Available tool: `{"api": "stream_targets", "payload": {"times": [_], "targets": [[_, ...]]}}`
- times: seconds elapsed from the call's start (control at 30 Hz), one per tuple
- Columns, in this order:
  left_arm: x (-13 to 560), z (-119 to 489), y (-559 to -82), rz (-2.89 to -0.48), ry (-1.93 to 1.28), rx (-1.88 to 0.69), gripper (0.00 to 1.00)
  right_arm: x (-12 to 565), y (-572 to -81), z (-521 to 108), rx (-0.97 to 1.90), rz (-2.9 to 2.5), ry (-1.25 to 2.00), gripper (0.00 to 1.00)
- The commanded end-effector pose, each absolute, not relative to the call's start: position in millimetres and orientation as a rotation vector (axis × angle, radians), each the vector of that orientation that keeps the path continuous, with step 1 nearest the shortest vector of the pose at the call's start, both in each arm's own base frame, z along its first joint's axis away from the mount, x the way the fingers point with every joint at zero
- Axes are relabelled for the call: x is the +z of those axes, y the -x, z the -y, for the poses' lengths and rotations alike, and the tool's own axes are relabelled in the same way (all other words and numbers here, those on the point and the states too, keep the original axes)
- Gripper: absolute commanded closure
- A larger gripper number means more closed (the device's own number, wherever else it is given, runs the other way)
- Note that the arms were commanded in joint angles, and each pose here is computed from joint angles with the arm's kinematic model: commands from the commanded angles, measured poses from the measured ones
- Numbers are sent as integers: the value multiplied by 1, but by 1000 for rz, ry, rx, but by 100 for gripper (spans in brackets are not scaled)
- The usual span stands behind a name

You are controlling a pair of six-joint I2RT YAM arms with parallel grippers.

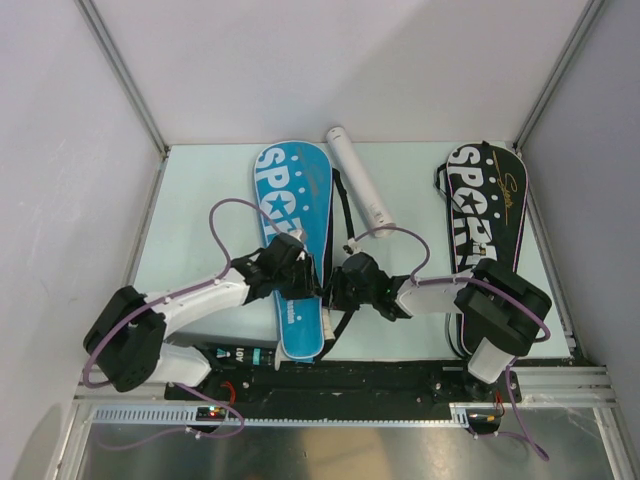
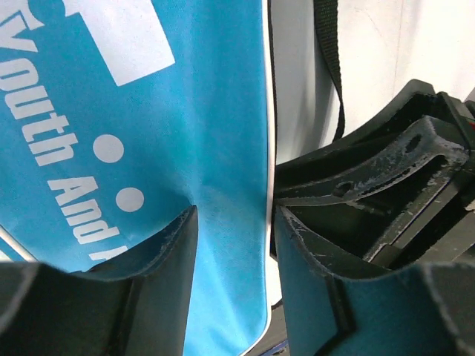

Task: Pack up the badminton gear
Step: Place the racket in the racket bag.

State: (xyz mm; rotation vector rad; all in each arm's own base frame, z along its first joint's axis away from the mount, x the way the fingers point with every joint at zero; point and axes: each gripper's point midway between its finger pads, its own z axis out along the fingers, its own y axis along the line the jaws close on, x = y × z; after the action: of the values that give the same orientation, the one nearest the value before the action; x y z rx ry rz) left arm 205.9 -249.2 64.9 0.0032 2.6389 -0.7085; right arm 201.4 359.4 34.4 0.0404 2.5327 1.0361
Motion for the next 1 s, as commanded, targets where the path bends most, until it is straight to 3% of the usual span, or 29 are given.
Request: {"api": "stream_targets", "payload": {"times": [0.0,0.13,0.27,0.33,0.4,0.47,0.63,0.9,0.97], "targets": [[73,259,-218,-2602,0,-694,52,56,-209,-370,1142,-2426,-46,74],[69,262,-221,-2612,-27,-675,53,49,-200,-364,1152,-2435,-15,70],[68,269,-222,-2624,-68,-685,62,46,-193,-359,1171,-2434,3,68],[69,272,-222,-2626,-86,-700,76,46,-189,-360,1198,-2429,25,69],[73,273,-222,-2617,-89,-714,92,49,-185,-364,1253,-2424,56,61],[78,271,-220,-2604,-80,-724,98,50,-180,-365,1306,-2420,74,52],[88,267,-217,-2571,-61,-746,100,51,-170,-349,1330,-2430,95,46],[94,268,-212,-2568,-46,-788,100,39,-152,-340,1311,-2485,79,54],[94,269,-211,-2572,-34,-799,100,39,-152,-347,1356,-2472,74,60]]}}
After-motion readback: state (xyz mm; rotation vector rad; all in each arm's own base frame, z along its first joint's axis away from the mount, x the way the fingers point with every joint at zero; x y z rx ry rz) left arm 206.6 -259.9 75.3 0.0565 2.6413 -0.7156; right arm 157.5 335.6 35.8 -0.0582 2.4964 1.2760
